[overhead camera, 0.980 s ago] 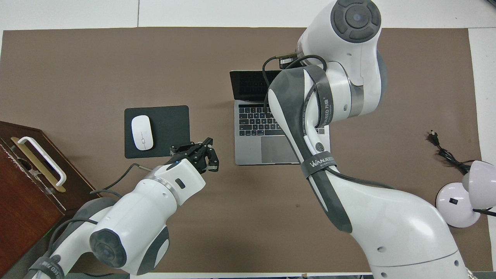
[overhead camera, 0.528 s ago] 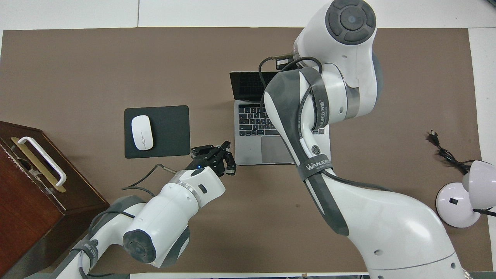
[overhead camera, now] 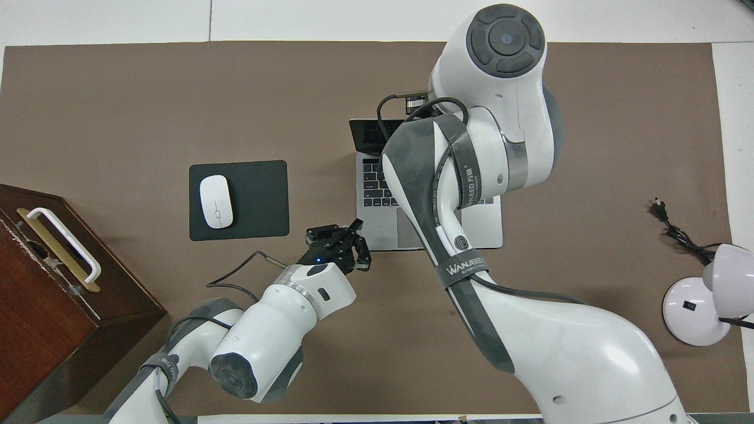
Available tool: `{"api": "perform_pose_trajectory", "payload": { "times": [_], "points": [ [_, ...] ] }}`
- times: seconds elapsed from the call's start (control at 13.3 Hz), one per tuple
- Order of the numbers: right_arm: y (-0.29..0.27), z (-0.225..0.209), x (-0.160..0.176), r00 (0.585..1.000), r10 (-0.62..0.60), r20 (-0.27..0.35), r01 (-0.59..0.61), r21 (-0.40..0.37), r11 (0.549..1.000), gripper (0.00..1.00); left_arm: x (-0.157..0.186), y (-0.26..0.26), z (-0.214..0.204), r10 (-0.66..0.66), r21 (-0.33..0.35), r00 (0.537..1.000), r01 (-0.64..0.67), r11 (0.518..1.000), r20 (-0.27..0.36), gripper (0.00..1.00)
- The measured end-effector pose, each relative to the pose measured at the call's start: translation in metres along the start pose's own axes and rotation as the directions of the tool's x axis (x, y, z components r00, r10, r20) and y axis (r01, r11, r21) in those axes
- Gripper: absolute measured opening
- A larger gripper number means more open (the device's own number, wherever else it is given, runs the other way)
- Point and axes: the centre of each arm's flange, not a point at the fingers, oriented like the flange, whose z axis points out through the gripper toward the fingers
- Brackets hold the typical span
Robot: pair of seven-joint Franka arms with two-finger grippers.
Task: Close laptop with both arms
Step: 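Push the laptop lid down toward the keyboard with the right gripper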
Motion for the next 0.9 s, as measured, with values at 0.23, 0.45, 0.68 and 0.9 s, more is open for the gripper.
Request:
{"api": "perform_pose_trajectory", "payload": {
  "times": [0.23, 0.45, 0.68, 0.9],
  "points": [
    [0.000, 0.000, 0.000, 1.000, 0.000, 0.000, 0.000, 0.000, 1.000, 0.01, -0.009, -0.001, 0.012, 0.011, 0.004, 1.000, -0.011, 1.000, 0.024, 0.01],
    [0.001, 0.000, 0.000, 1.000, 0.007, 0.003, -0.007, 0.008, 1.000, 0.01, -0.014, -0.001, 0.017, 0.033, 0.005, 0.999, -0.033, 0.999, 0.036, 0.01],
    [0.001, 0.000, 0.000, 1.000, 0.012, 0.011, -0.012, 0.013, 1.000, 0.01, -0.022, 0.003, 0.028, 0.051, 0.001, 0.997, -0.052, 0.999, 0.057, 0.01],
    [0.003, 0.001, -0.006, 0.996, 0.051, 0.071, -0.054, 0.033, 0.998, 0.01, -0.027, 0.005, 0.037, 0.071, -0.001, 0.995, -0.072, 0.997, 0.071, 0.01]
  ]
}}
